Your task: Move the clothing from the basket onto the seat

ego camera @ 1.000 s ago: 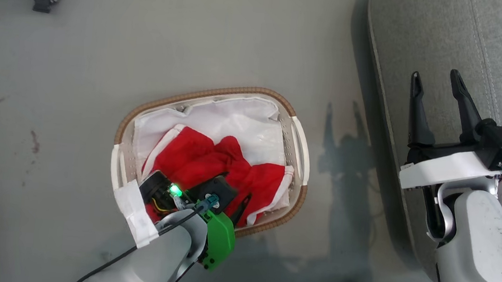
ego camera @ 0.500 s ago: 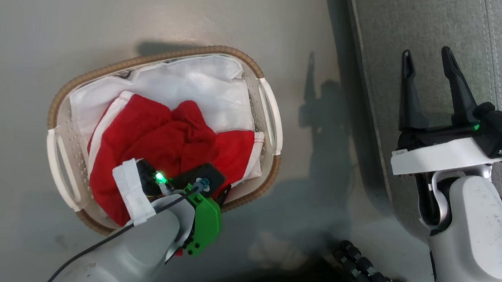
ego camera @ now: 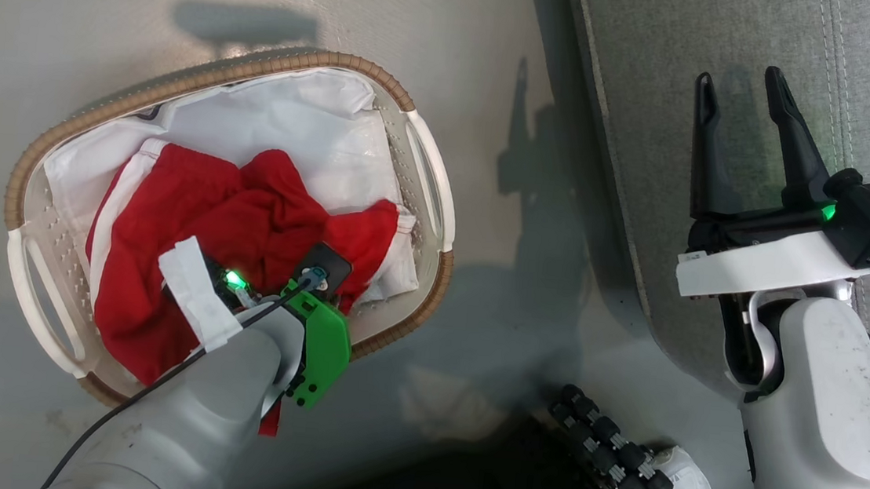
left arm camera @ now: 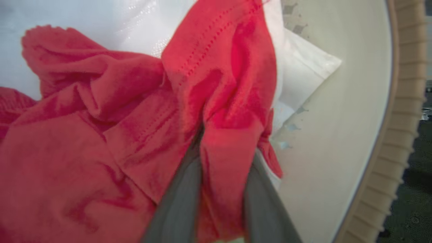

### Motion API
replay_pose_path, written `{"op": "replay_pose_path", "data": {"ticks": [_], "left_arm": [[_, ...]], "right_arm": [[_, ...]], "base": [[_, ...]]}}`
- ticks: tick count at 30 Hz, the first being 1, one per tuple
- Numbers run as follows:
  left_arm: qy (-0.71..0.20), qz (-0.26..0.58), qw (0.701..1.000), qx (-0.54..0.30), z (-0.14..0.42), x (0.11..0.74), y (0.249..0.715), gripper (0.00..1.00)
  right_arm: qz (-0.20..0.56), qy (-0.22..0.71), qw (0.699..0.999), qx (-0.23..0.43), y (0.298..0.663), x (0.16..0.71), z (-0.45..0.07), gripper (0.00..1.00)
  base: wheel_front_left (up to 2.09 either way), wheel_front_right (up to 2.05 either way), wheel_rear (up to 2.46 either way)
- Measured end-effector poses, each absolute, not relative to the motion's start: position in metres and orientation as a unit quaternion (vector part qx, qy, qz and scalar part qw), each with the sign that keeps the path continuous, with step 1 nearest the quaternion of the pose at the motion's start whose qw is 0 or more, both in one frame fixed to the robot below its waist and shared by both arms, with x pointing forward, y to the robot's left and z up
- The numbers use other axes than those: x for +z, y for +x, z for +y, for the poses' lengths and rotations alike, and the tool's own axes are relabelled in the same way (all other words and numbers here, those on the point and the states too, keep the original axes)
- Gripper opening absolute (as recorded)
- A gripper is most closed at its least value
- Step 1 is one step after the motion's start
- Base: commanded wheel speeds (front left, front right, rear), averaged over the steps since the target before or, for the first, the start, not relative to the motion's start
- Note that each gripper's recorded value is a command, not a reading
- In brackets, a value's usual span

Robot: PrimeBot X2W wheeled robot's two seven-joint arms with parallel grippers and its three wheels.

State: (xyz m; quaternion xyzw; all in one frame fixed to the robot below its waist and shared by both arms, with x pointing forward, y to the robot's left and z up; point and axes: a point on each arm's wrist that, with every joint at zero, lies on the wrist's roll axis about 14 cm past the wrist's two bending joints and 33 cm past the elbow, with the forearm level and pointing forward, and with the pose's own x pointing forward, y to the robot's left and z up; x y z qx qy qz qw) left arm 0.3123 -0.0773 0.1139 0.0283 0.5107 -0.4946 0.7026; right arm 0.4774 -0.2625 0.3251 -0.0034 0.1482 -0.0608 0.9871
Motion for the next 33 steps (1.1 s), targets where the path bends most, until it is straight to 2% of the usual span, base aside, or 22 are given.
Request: {"op": "replay_pose_path", "data": {"ticks": [18,22,33], "left_arm": [[-0.027,0.41,0.791,-0.453,-0.078,0.19,0.368,0.0],[-0.042,0.354,0.819,-0.45,-0.083,0.232,0.388,0.0],[-0.001,0.196,0.869,-0.454,-0.066,0.351,0.412,0.0]], "right_arm": [[0.106,-0.018,0.993,-0.044,0.481,0.368,-0.249,1.0],[0.098,-0.024,0.994,-0.041,0.472,0.382,-0.246,1.0],[0.076,-0.013,0.997,-0.017,0.433,0.419,-0.221,1.0]], "base": [[0.0,0.0,0.0],[0.0,0.0,0.0],[0.0,0.0,0.0]]}}
